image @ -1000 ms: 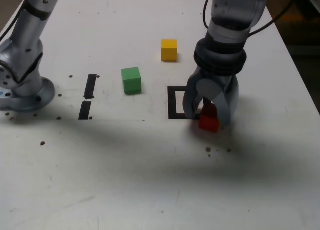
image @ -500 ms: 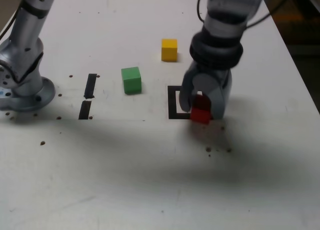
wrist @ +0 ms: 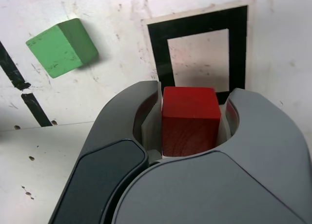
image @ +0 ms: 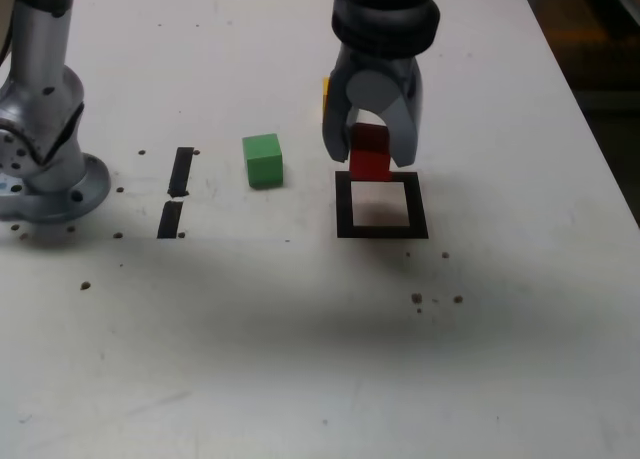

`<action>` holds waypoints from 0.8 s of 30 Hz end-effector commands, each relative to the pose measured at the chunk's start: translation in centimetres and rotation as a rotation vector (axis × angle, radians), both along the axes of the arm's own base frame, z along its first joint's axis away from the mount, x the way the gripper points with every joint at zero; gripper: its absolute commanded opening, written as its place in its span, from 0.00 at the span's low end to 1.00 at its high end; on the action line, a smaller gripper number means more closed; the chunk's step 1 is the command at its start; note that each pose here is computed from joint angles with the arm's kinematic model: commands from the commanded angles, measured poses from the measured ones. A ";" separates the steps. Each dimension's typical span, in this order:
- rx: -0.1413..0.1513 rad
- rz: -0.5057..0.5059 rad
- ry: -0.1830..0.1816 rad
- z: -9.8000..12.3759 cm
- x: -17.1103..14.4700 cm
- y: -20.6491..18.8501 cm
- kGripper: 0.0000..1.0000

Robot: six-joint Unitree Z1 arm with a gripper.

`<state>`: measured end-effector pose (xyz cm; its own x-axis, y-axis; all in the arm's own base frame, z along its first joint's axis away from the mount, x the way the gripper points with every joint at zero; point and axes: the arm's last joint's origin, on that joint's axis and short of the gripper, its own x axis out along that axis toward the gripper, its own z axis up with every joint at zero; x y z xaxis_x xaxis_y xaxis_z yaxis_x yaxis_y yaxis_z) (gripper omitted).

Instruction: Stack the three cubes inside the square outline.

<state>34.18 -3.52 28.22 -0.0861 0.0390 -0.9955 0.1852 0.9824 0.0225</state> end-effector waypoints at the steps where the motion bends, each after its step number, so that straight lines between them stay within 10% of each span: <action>1: -0.021 0.029 -0.013 -0.4 -0.1 0.7 0.19; 12: -0.099 0.089 -0.020 -3.7 0.2 2.0 0.19; 24: -0.081 0.093 -0.038 -4.8 0.7 2.1 0.23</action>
<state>34.88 -1.57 23.57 -0.0460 -0.0509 -0.9976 0.0986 0.9936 -0.0553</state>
